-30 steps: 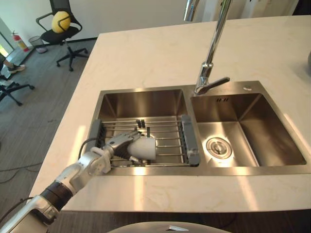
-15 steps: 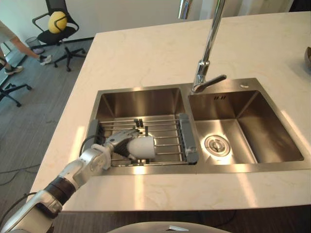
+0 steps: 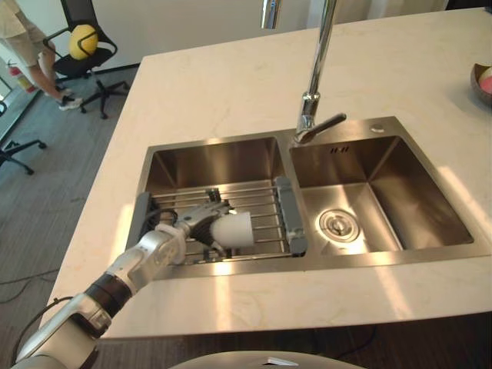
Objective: Walk over to the sink, pick up the cup, carry it to the dishwasher, place the cup inside the dishwasher, then close the dishwasher door
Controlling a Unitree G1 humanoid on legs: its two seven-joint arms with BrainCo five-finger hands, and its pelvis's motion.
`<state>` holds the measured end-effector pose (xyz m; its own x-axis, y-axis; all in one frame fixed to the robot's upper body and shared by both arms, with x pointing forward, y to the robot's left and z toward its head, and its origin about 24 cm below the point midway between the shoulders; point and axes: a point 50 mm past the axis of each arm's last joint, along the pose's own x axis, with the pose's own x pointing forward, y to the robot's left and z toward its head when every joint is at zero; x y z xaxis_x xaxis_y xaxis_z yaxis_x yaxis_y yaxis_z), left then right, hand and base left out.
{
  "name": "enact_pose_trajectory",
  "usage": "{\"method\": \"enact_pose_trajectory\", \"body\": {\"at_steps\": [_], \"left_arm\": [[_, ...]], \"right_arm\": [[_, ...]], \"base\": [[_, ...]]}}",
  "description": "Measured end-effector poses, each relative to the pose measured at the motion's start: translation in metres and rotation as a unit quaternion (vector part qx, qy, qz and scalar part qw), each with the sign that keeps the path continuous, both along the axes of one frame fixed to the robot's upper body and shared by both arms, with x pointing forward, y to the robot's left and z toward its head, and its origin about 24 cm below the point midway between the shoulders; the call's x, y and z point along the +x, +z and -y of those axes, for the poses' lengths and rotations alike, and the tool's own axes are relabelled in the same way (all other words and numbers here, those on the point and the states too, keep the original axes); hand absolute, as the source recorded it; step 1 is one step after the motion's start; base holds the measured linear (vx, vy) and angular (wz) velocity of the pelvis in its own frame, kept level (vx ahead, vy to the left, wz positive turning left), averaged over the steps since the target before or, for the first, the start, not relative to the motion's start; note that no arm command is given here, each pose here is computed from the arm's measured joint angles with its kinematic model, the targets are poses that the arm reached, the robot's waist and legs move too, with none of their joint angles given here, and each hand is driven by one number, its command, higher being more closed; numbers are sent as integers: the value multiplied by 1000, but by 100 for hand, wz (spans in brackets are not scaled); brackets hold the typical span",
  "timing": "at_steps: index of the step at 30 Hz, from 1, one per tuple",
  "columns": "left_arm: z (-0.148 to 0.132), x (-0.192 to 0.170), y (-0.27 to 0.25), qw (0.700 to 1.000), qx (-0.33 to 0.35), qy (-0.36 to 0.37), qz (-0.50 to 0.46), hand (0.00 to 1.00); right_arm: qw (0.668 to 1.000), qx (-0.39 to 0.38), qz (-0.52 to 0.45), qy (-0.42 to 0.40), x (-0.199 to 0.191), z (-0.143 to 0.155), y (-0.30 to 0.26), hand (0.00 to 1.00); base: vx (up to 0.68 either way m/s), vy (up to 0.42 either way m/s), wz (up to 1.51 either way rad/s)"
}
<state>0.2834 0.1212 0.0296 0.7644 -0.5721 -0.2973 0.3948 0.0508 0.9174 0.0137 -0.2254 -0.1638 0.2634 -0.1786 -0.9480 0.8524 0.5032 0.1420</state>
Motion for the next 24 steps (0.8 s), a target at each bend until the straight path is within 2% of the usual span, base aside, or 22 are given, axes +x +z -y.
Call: {"method": "enact_pose_trajectory", "body": {"at_steps": [8, 16, 21, 24], "left_arm": [[7, -3, 3, 998, 18, -38, 54, 100], [16, -12, 3, 988, -11, -90, 127, 100], [1, -13, 7, 978, -26, -92, 187, 100], [-18, -8, 18, 969, -37, -65, 237, 100]], "right_arm": [[1000, -2, 0, 1, -1, 0, 0, 0], [1000, -9, 3, 6, -1, 0, 0, 0], [1000, -5, 1, 9, -3, -1, -1, 0], [1000, -3, -3, 18, -3, -3, -2, 0]], "base": [[0, 0, 0], [29, 2, 0], [24, -2, 6], [18, 6, 11]]}}
